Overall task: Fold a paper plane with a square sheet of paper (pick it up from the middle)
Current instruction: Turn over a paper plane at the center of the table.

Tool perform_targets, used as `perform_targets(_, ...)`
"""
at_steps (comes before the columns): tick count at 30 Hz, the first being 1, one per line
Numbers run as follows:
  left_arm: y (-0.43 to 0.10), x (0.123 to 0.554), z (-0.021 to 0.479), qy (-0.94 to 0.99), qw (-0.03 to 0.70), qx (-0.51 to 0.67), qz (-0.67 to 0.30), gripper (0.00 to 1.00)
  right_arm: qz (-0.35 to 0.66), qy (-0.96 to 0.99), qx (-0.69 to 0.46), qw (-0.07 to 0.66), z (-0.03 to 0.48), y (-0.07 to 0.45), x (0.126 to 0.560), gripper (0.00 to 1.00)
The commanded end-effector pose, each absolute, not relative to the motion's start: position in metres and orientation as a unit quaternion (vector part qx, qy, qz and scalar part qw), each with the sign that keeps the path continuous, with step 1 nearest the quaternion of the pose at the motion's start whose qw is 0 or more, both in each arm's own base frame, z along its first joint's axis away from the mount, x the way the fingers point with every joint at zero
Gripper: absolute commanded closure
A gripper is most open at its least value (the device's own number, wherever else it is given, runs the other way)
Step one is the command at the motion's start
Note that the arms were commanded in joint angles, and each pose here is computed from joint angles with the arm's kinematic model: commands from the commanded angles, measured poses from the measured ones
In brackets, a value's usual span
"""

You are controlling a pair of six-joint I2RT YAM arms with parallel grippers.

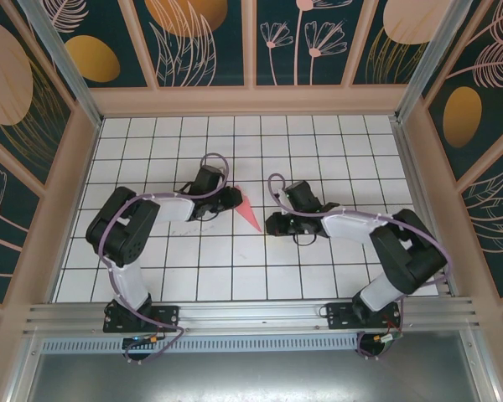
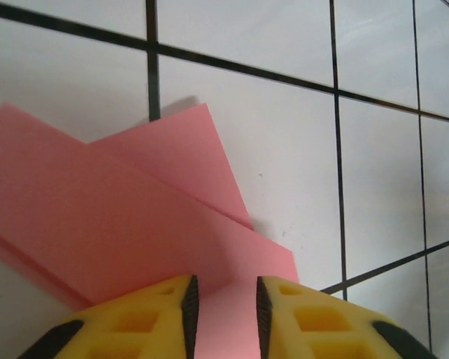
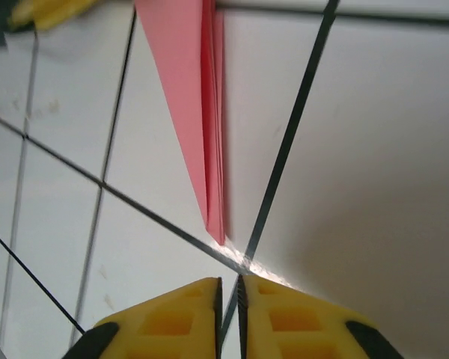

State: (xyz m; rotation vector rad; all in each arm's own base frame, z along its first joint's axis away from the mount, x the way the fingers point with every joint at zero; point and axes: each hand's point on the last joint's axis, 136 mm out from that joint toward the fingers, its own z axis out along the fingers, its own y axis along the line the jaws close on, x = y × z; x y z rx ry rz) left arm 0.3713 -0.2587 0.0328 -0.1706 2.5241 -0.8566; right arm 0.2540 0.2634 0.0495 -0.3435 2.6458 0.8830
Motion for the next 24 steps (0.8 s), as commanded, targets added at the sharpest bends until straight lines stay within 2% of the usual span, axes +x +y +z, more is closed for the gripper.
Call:
perform_targets(1,-0.252,0.375,0.065,0.918,0.256,-0.072,-0.295,0.56,0.281,0.932,-0.042,0.225,0.07,0.245,0.282,0.6)
perform_targets(3,-0.248,0.374,0.07,0.922,0.263,-0.084,-0.271,0.46,0.283,0.929,-0.009,0.237,0.075,0.237,0.291,0.49)
perform_targets(6,-0.24,0.365,0.063,0.934,0.257,-0.101,-0.228,0.35,0.268,0.928,0.029,0.258,0.078,0.224,0.302,0.38)
perform_targets(11,-0.247,0.365,0.08,0.934,0.287,-0.103,-0.187,0.26,0.24,0.929,0.065,0.275,0.072,0.208,0.309,0.26)
perform_targets(18,-0.26,0.37,0.051,0.956,0.268,-0.076,-0.089,0.27,0.22,0.933,0.09,0.27,0.062,0.198,0.31,0.22)
perform_targets(24,-0.266,0.367,0.03,0.969,0.227,-0.066,-0.065,0.41,0.214,0.934,0.094,0.269,0.061,0.195,0.309,0.22)
